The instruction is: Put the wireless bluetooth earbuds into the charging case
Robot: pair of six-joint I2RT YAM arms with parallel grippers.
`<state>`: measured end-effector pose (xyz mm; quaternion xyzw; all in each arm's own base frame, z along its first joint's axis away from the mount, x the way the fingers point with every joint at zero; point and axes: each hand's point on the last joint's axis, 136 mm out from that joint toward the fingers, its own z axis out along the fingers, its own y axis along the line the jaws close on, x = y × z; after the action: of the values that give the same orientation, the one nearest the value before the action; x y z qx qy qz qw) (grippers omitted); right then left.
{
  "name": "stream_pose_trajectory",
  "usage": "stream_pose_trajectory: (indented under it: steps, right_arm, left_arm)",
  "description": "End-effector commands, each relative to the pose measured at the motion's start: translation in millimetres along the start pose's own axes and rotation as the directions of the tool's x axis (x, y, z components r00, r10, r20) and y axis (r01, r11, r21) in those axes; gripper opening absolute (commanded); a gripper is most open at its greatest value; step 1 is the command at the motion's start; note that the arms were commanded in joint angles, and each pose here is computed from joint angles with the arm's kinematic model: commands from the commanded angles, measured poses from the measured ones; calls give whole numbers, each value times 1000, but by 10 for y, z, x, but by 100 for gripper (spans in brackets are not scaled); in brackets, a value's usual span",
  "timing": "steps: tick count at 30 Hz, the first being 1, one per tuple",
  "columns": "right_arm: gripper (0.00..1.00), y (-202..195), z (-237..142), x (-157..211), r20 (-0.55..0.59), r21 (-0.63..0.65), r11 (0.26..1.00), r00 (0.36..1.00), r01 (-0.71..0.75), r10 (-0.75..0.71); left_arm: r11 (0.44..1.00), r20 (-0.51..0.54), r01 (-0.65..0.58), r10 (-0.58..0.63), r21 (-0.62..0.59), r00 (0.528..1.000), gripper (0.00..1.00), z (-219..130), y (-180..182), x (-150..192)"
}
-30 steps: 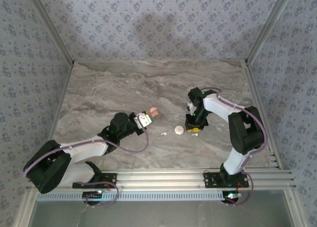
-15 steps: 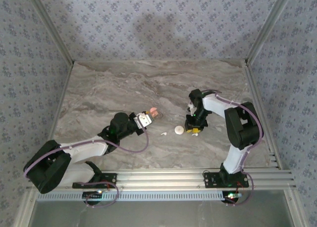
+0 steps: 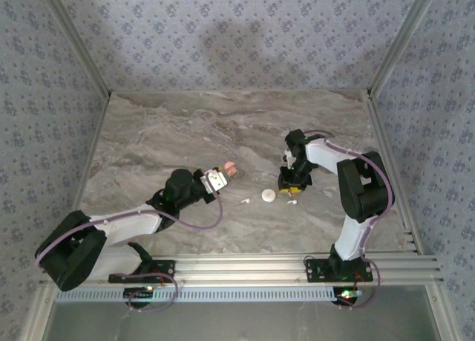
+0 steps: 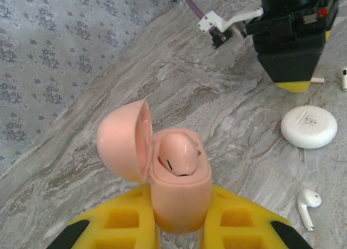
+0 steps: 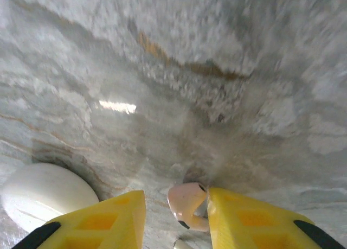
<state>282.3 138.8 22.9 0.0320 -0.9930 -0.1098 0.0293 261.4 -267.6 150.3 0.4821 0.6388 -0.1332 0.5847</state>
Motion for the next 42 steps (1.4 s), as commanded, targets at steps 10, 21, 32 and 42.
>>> stream_pose_trajectory:
  steps: [10, 21, 32, 42]
  right_arm:
    - [42, -99, -167, 65, -79, 148, 982, 991, 117, -106]
    - [37, -36, -30, 11, -140, 187, 965, 978, 181, -156]
    - [28, -95, 20, 79, -171, 222, 958, 974, 182, -145]
    - [20, 11, -102, -30, -39, 174, 972, 988, 156, -151]
  left_arm:
    - [1000, 34, 3, -2, -20, 999, 11, -22, 83, -131]
    - [1000, 36, -2, 3, -22, 999, 11, -27, 92, -145]
    - [1000, 34, 2, -2, -16, 999, 11, -6, 87, -139]
    - [1000, 35, 8, -8, -11, 999, 11, 4, 84, -138]
